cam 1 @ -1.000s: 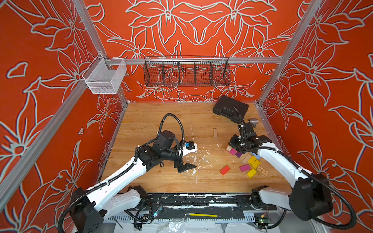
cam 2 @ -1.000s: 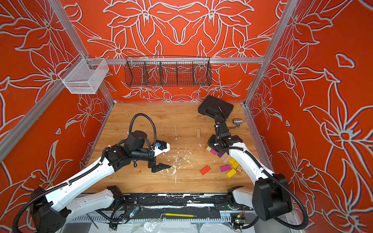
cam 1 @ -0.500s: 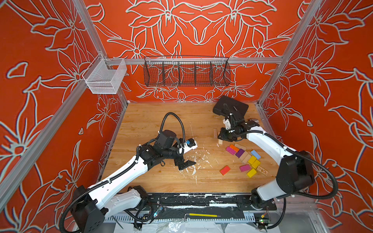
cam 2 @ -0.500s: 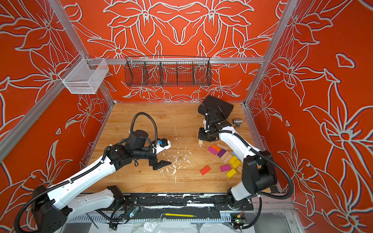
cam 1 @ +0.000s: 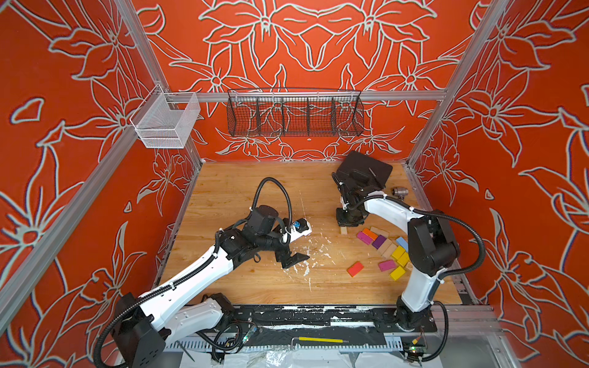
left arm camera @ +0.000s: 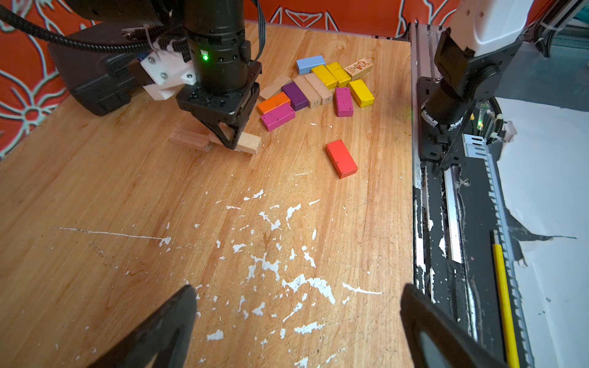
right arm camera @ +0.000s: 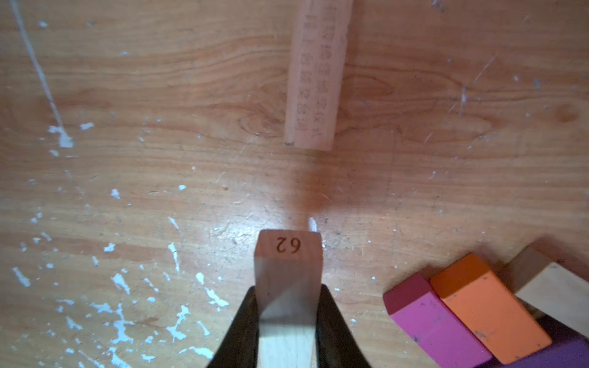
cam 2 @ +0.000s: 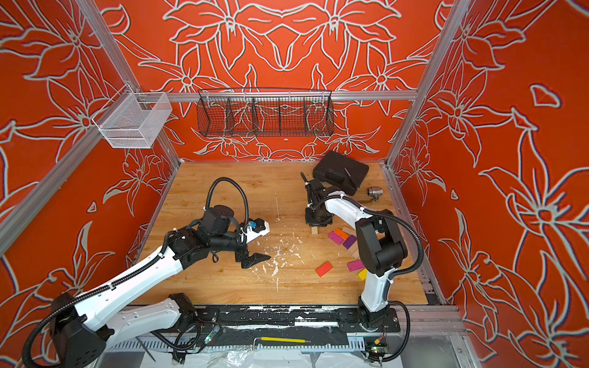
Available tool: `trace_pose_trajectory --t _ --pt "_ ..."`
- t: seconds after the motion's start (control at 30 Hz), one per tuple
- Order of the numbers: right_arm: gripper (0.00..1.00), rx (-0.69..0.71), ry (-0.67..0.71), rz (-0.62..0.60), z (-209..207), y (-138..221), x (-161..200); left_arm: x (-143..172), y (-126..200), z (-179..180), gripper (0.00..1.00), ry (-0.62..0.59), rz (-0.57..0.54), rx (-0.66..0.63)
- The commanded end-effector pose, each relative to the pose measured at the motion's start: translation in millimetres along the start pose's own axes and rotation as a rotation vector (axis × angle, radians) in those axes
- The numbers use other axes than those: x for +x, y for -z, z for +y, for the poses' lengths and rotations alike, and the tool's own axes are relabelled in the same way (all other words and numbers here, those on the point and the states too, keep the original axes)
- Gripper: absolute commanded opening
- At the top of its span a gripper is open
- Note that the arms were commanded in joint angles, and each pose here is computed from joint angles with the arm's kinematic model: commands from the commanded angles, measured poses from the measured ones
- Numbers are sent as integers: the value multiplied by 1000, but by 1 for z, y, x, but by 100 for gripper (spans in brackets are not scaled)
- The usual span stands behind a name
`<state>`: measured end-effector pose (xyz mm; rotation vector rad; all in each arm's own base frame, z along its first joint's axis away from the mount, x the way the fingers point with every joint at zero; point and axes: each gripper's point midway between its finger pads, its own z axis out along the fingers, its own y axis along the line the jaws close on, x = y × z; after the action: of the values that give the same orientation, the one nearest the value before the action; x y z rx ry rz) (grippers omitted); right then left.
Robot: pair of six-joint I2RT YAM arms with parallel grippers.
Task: Assemble the letter k with building blocks
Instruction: Assemble the building block at the center of the board.
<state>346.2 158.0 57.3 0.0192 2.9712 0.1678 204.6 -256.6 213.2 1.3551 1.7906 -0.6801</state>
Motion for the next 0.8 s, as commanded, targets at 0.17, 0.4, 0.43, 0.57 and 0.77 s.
trace_pose_trajectory --t 0.17,0.4,0.43,0.57,0.77 --pt "24 39 -43 -11 -2 -12 -13 -6 1 1 97 -19 -15 -3" --pt "27 43 -64 3 -2 -25 -12 -6 0 0 97 -17 -13 1" --pt "27 43 -65 6 -2 -26 -12 -6 1 0 97 -19 -14 1" --pt "29 55 -70 20 -3 -31 -10 -6 0 0 97 -16 -12 1" --pt "32 66 -74 26 -5 -35 -9 -6 0 0 97 -16 -15 5"
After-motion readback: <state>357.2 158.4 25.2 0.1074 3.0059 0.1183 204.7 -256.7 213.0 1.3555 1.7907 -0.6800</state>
